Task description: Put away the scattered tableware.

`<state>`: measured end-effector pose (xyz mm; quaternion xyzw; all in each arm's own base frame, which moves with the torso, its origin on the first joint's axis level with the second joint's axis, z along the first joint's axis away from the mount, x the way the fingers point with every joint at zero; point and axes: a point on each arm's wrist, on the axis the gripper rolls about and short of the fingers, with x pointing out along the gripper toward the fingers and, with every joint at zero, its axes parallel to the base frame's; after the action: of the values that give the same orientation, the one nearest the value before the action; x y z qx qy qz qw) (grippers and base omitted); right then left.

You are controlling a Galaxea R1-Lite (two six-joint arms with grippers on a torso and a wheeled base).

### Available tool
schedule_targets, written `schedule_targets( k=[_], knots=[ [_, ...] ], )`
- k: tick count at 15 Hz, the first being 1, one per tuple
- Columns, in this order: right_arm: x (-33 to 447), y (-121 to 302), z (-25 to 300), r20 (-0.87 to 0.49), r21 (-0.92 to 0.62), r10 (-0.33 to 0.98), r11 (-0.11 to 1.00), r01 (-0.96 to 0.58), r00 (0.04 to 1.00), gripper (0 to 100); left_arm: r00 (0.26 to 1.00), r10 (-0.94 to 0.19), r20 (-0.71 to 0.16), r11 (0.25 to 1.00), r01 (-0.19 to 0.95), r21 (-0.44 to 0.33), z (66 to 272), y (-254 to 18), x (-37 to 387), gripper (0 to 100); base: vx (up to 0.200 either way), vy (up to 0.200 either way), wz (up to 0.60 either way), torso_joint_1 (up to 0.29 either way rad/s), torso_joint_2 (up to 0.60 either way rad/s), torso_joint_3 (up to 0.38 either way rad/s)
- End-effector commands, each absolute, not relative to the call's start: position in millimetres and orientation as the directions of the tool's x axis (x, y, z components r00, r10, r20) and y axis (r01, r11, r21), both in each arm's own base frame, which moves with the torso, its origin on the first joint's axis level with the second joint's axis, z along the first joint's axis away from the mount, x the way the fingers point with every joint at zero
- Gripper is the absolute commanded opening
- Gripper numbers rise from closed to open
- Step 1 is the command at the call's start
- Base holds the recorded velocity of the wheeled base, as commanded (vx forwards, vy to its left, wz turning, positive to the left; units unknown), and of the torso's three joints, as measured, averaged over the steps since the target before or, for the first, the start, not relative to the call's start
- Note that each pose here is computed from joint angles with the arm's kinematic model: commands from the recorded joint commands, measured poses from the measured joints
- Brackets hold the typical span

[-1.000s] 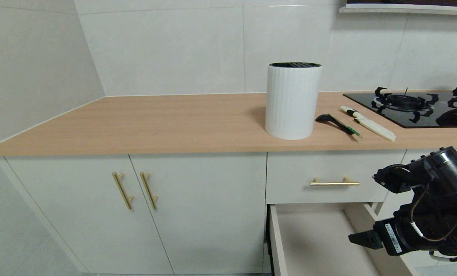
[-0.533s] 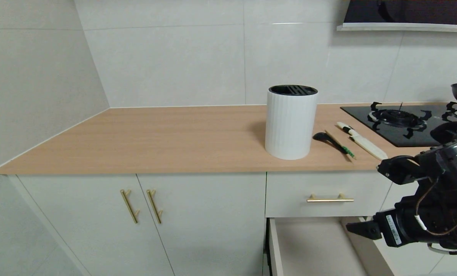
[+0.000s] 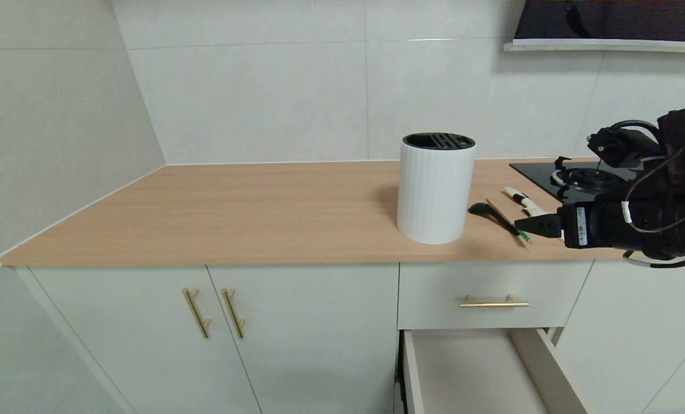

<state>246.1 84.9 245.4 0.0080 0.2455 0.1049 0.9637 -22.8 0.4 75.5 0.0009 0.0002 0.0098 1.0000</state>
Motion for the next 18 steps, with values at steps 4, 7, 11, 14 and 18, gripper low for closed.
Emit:
schedule_targets(
  k=[4,7,11,14,18],
  knots=[
    [303,81,208,-0.49,0.027,0.069,0.998,-0.064,0.869,100,1.0,0.02,0.0,1.0,-0.02,0.002,75,0,-23,100,0.0,0.0,0.0,0.0,0.0,0.0],
    [342,80,179,-0.455,-0.032,-0.093,0.996,0.088,0.886,100,1.0,0.02,0.0,1.0,-0.02,0.002,75,0,-23,100,0.0,0.0,0.0,0.0,0.0,0.0],
    [360,72,161,-0.486,-0.045,-0.128,0.992,0.122,0.864,100,1.0,0.02,0.0,1.0,-0.02,0.002,75,0,-23,100,0.0,0.0,0.0,0.0,0.0,0.0],
    [367,70,156,-0.493,-0.045,-0.135,0.99,0.13,0.86,100,1.0,0.02,0.0,1.0,-0.02,0.002,75,0,-23,100,0.0,0.0,0.0,0.0,0.0,0.0],
    [369,70,151,-0.504,-0.038,-0.135,0.99,0.135,0.853,100,1.0,0.02,0.0,1.0,-0.02,0.002,75,0,-23,100,0.0,0.0,0.0,0.0,0.0,0.0]
  ],
)
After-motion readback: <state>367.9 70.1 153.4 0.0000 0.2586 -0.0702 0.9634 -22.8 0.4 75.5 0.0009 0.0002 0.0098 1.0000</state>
